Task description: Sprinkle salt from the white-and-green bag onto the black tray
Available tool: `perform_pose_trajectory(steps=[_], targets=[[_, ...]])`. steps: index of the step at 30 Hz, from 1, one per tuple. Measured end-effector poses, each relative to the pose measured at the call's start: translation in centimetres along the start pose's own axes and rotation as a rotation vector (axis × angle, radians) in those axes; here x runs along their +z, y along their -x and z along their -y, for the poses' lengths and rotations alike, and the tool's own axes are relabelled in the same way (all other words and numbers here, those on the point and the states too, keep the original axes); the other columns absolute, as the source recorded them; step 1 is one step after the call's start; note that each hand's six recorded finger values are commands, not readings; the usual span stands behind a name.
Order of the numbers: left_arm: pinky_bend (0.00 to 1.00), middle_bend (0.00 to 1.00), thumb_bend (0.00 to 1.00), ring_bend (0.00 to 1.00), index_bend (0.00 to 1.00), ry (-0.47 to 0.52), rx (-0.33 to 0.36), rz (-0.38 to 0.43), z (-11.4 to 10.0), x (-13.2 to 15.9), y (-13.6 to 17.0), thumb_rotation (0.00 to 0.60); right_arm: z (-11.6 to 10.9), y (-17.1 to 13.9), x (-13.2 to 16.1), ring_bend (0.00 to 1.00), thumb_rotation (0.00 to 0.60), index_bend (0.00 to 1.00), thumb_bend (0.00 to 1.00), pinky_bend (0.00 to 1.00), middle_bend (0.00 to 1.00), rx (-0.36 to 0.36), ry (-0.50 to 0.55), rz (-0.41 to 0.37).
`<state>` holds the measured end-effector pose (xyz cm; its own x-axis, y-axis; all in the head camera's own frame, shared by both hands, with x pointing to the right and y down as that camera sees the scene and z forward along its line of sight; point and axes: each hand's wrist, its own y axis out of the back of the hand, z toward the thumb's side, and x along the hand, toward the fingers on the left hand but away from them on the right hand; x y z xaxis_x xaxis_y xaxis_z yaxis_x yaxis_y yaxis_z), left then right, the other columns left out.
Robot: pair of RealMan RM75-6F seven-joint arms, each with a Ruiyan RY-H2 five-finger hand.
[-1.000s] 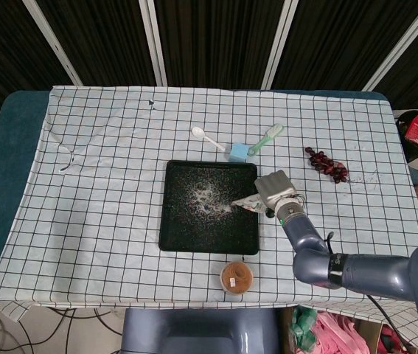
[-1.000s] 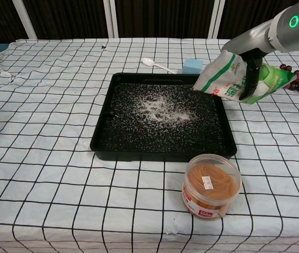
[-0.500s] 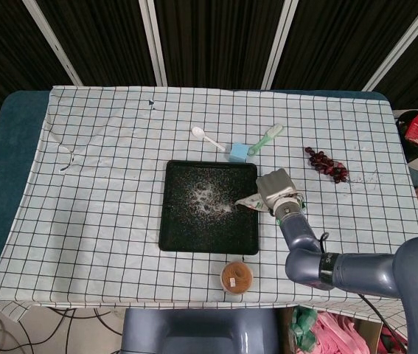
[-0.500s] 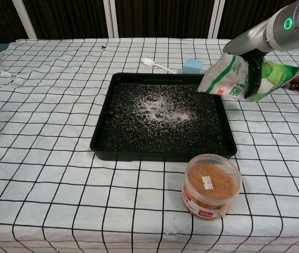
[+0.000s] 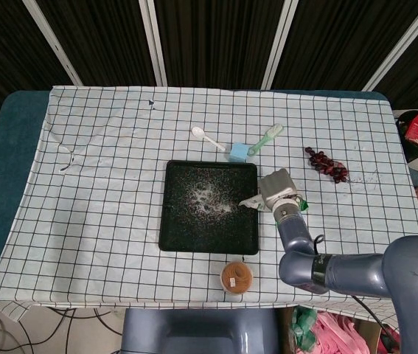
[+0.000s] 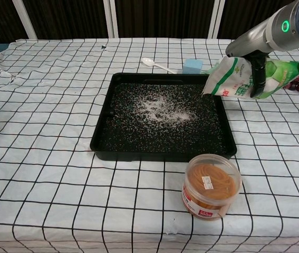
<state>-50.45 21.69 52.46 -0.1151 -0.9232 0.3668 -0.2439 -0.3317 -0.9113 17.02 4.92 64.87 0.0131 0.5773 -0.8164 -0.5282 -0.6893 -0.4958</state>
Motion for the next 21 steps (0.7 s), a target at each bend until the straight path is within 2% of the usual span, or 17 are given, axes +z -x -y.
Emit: perform_pose_trajectory(steps=[4, 15, 21], targets=[[0.0, 0.05, 0.62, 0.0, 0.22, 0.001, 0.001, 0.0, 0.0, 0.0, 0.0, 0.6, 0.0, -0.1, 0.1, 0.54, 0.6, 0.5, 0.3, 0.54, 0.47, -0.002, -0.019, 0.008], [0.0, 0.05, 0.62, 0.0, 0.22, 0.001, 0.0, 0.001, 0.0, 0.0, 0.0, 0.6, -0.1, -0.3, 0.7, 0.54, 0.6, 0.5, 0.3, 0.55, 0.47, 0.01, 0.028, -0.018], [0.0, 0.05, 0.62, 0.0, 0.22, 0.001, 0.002, 0.001, -0.1, 0.0, 0.0, 0.6, -0.7, -0.3, 1.4, 0.54, 0.6, 0.5, 0.3, 0.55, 0.46, -0.011, 0.203, -0.089]])
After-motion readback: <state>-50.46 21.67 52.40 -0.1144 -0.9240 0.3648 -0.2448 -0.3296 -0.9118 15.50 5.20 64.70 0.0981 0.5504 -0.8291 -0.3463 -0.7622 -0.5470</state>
